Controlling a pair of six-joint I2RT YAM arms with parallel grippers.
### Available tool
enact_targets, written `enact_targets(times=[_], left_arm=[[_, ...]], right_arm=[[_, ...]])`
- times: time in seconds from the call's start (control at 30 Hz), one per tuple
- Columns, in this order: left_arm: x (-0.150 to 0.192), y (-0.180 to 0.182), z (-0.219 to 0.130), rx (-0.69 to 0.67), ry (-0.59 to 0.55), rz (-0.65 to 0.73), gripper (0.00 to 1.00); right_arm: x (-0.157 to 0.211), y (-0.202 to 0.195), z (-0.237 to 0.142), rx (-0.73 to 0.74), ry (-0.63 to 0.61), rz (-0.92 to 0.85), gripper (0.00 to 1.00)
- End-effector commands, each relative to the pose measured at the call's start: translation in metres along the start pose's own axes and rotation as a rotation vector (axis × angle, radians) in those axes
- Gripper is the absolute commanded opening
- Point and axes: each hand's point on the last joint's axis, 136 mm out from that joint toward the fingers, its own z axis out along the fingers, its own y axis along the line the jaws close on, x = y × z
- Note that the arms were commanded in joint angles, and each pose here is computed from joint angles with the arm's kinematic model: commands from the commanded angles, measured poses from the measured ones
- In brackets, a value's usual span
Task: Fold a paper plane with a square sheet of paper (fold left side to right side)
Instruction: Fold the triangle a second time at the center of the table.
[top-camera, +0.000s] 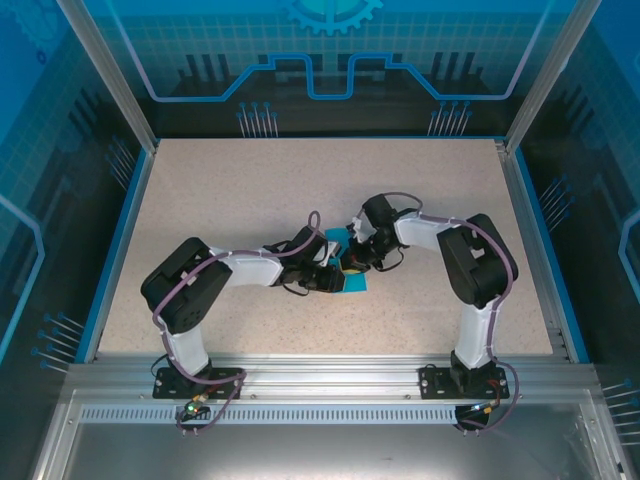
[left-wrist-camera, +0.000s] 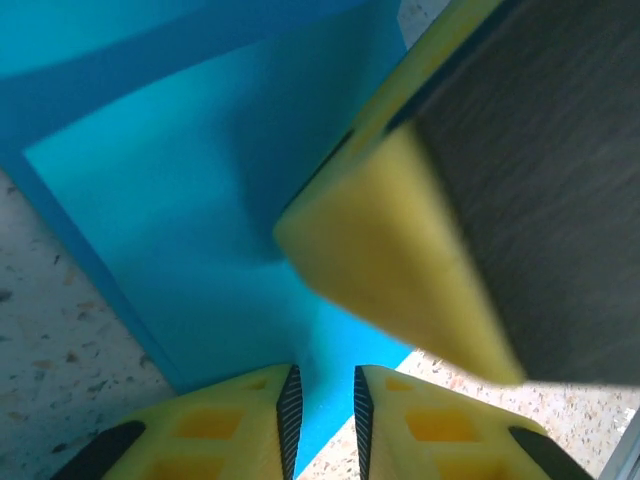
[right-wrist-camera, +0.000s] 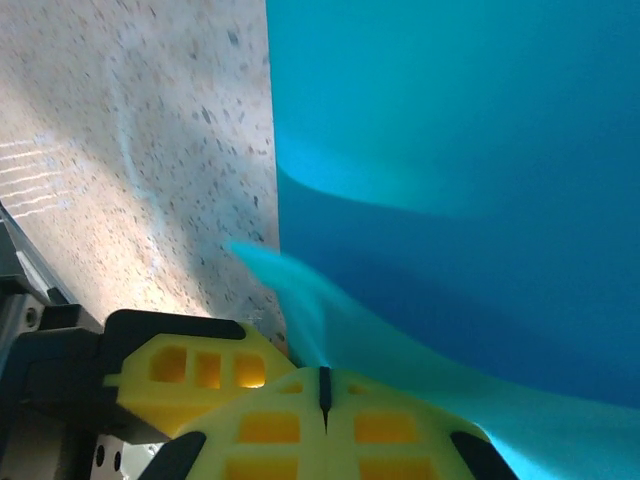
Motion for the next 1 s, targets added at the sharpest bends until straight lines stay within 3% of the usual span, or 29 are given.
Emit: enact_targets(times=[0.0,0.33,0.97], left_arm=[[0.042,0.037,0.007,-0.164,0.131,-0.042,0.25],[0.050,0.048,0.007,-0.230,0.159,-0.049,0.22],[0.055,0.051,0.008,-0.230,0.159,-0.055,0.21]], right_arm=[[0.008,-0.002,0.012,0.008,0.057,0.025,0.04],[0.008,-0.033,0.009,0.161,0.089,0.002,0.05],[-0.035,-0.070,-0.026,0.204,0.009,0.021,0.05]])
